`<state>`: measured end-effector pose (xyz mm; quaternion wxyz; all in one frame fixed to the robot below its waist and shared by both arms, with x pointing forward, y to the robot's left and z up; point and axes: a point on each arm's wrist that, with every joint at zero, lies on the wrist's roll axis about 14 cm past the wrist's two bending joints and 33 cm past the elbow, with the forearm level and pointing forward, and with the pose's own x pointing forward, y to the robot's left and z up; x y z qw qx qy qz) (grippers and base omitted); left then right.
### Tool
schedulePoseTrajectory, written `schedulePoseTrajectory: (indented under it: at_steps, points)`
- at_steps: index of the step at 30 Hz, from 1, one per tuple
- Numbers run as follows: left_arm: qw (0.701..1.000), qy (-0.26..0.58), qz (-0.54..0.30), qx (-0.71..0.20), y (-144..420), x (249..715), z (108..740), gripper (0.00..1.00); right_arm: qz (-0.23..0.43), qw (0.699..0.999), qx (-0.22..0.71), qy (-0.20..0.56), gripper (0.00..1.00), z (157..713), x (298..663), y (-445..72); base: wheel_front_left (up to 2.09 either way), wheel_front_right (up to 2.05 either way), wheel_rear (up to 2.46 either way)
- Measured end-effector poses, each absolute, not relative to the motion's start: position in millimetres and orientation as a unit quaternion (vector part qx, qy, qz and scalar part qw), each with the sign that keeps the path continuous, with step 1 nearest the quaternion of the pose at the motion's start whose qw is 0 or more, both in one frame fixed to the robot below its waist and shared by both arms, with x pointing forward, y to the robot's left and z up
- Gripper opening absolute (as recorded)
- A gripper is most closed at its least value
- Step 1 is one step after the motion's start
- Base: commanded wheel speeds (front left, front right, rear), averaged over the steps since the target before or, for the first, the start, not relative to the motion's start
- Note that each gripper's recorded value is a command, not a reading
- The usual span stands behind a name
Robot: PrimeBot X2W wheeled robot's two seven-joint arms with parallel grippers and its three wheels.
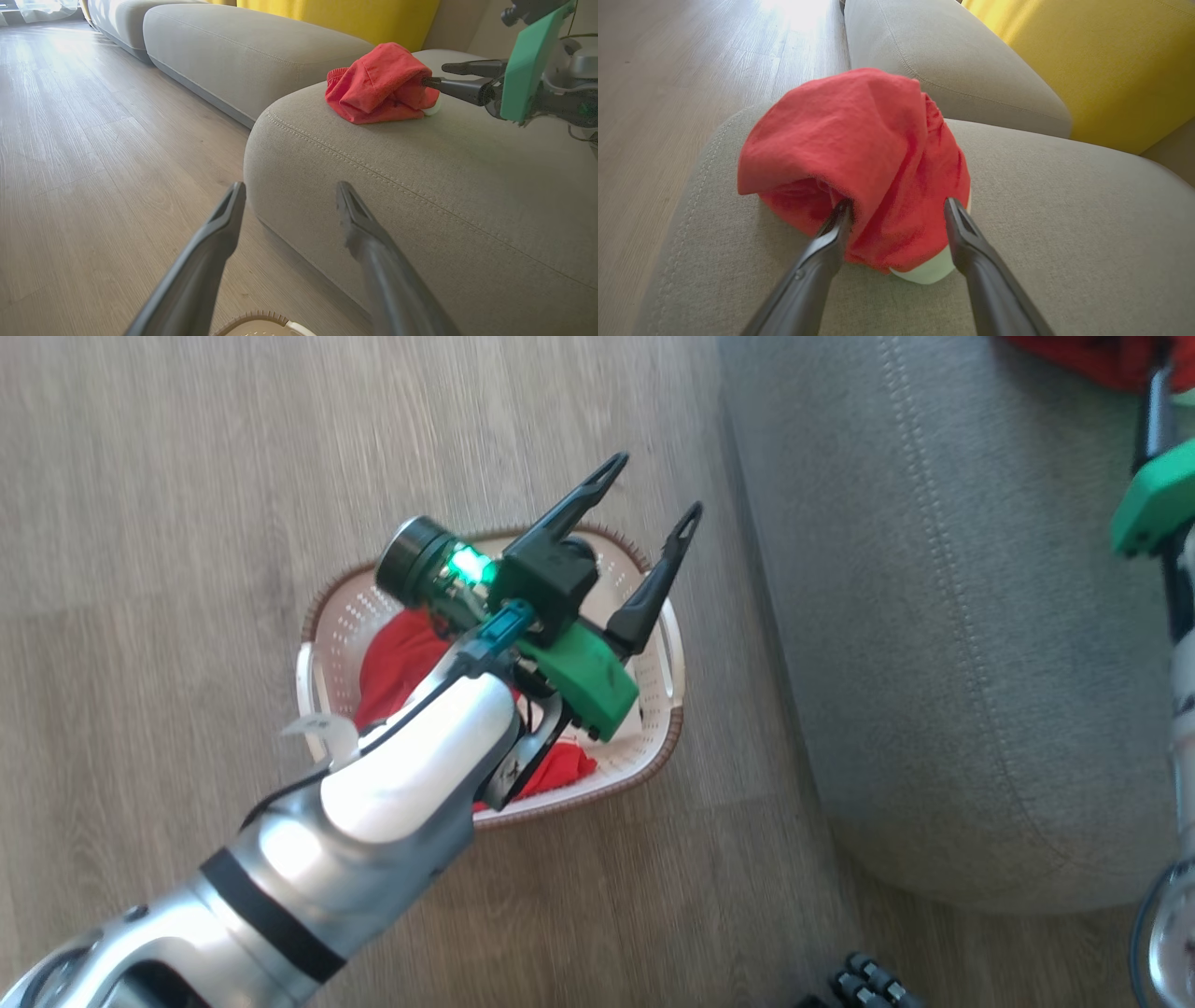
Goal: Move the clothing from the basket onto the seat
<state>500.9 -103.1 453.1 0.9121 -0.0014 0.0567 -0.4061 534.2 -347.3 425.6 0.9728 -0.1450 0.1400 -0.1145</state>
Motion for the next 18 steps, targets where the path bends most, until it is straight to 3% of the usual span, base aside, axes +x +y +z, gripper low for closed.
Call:
schedulePoseTrajectory:
  at_steps: [9, 18]
  points:
    - [0.926, 0.048, -0.375, -0.01, -84.8, 490.1, 469.0, 1.0, -0.103, 0.98, -0.127, 0.114, 1.0, 444.2, 507.8, -336.5, 0.0, 0.0, 0.0]
    - [0.953, 0.028, -0.302, -0.022, -41.0, 480.9, 496.4, 1.0, -0.069, 0.991, -0.099, 0.049, 1.0, 495.2, 509.6, -302.2, 0.0, 0.0, 0.0]
